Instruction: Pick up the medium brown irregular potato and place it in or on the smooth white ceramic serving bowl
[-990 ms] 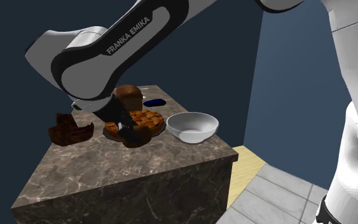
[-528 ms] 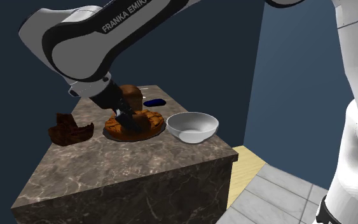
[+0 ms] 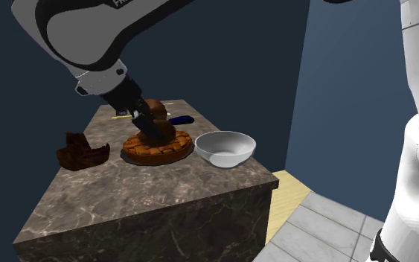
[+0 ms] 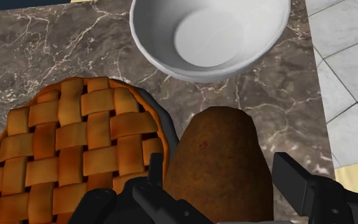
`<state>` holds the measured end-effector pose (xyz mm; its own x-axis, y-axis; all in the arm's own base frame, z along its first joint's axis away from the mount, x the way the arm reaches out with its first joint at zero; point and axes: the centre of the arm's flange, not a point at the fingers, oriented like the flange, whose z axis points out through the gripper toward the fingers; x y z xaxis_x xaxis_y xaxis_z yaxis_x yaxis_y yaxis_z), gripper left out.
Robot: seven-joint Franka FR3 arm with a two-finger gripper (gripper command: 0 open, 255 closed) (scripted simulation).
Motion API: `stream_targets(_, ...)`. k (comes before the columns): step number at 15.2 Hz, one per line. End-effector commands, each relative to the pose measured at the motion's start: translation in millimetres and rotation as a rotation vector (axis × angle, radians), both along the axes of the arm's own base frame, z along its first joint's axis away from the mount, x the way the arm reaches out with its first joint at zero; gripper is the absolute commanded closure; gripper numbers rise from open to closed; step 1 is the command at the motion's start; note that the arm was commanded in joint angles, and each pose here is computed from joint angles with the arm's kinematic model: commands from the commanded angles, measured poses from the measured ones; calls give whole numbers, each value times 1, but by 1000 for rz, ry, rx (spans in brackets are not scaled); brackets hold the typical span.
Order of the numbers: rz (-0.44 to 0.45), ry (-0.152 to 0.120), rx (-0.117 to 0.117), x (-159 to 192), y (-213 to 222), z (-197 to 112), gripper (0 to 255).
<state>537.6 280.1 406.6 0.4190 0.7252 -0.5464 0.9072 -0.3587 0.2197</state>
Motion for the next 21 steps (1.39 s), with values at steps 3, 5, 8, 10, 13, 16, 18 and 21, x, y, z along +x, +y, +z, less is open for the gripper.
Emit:
stream_targets(3, 0, 0, 0, 1, -1, 22, 255)
stream_targets(5, 0, 0, 0, 1, -1, 33, 255)
stream_targets(8, 0, 0, 0, 1, -1, 44, 255)
stream_targets(10, 0, 0, 0, -8, -25, 45, 255)
stream_targets(13, 0, 0, 0, -23, -62, 48, 255)
stream_targets(16, 0, 0, 0, -37, -99, 50, 255)
stream_targets(18, 0, 0, 0, -47, -123, 52, 255)
stream_targets(21, 0, 0, 0, -61, -160, 54, 255)
